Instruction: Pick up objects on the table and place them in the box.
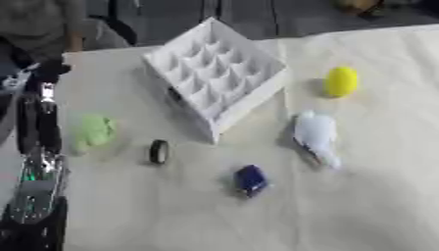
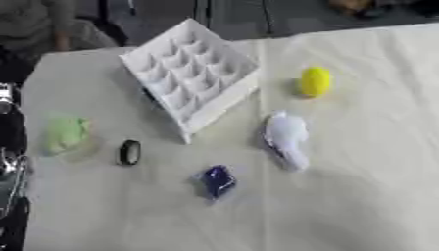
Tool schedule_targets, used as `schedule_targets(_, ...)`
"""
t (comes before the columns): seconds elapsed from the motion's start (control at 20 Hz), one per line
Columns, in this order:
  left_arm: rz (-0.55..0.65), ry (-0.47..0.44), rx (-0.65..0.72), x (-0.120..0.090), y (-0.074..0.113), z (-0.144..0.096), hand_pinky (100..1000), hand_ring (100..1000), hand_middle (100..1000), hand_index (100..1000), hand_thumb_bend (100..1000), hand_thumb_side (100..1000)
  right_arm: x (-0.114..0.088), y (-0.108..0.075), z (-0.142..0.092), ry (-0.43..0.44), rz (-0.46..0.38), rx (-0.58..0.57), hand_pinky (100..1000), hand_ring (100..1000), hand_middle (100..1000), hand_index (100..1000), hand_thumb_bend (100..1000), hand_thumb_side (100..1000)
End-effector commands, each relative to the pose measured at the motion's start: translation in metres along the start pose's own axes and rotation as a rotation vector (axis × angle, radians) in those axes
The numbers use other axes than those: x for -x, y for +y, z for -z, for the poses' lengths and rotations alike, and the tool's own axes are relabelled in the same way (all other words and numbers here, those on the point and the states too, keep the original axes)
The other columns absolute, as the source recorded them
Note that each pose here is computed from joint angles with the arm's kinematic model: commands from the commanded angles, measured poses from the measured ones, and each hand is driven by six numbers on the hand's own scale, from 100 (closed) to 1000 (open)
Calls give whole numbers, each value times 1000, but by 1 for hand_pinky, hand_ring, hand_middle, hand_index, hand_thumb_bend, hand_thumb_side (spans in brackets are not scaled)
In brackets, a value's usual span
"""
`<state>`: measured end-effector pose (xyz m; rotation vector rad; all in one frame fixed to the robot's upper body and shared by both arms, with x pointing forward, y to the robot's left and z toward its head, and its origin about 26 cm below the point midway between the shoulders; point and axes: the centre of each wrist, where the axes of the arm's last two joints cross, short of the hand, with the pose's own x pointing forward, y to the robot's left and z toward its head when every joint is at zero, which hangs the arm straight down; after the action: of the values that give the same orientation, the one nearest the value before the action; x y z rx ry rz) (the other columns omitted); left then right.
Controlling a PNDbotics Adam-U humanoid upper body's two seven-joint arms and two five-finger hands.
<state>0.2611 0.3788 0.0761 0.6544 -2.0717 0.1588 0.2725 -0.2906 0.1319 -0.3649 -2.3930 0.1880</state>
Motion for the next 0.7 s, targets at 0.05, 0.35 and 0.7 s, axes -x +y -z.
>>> schedule_targets(0.05,33,-30,-1,-6,9,7,1000,915,804,695,416,886,-6,-3,5,-30,-9,1,537,586,653,772,196,791)
schedule_targets(0.35,41,-35,1,-9,8,7,1000,915,804,696,419,881,-6,-3,5,-32,-10,2,537,586,653,771,195,791)
schedule_targets(0.7,48,-36,4,-9,8,7,1000,915,803,697,437,857,-6,-3,5,-30,-10,0,537,586,653,772,196,791)
